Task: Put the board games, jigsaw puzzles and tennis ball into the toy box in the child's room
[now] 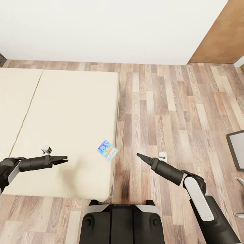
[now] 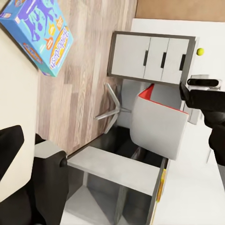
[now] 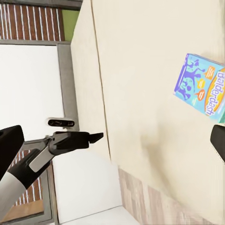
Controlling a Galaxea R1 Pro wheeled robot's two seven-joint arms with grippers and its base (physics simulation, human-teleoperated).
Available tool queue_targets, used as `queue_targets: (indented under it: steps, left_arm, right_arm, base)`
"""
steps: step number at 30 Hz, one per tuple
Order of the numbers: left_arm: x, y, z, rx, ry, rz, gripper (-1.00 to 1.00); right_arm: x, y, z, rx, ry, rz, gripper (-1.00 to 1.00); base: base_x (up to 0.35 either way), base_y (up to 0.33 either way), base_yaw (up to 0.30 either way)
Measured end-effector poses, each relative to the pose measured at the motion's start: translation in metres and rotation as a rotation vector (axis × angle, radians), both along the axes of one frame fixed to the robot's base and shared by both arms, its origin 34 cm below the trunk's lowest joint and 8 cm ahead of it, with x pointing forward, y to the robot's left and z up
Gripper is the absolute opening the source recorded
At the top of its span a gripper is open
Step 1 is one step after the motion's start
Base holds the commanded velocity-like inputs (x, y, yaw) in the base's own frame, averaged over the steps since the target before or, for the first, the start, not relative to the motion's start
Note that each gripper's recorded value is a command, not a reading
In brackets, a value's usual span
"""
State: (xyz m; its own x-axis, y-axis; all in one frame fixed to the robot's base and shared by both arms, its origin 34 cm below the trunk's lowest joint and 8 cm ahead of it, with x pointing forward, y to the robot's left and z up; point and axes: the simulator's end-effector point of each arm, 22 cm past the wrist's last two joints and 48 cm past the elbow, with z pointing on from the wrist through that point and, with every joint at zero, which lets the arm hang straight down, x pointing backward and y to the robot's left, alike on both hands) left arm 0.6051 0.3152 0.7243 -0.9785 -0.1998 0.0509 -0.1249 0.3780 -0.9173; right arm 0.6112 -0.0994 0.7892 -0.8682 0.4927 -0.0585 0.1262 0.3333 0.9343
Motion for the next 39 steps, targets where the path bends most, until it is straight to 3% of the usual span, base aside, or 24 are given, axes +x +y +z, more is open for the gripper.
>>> queue_targets:
  steps: [39]
  left_arm:
    - [0.014,0.0,0.029,0.007,-0.058,-0.004,1.0]
  right_arm:
    - [0.014,-0.003,0.029,-0.005,-0.064,-0.013,1.0]
  base:
    - [0.0,0.0,0.0]
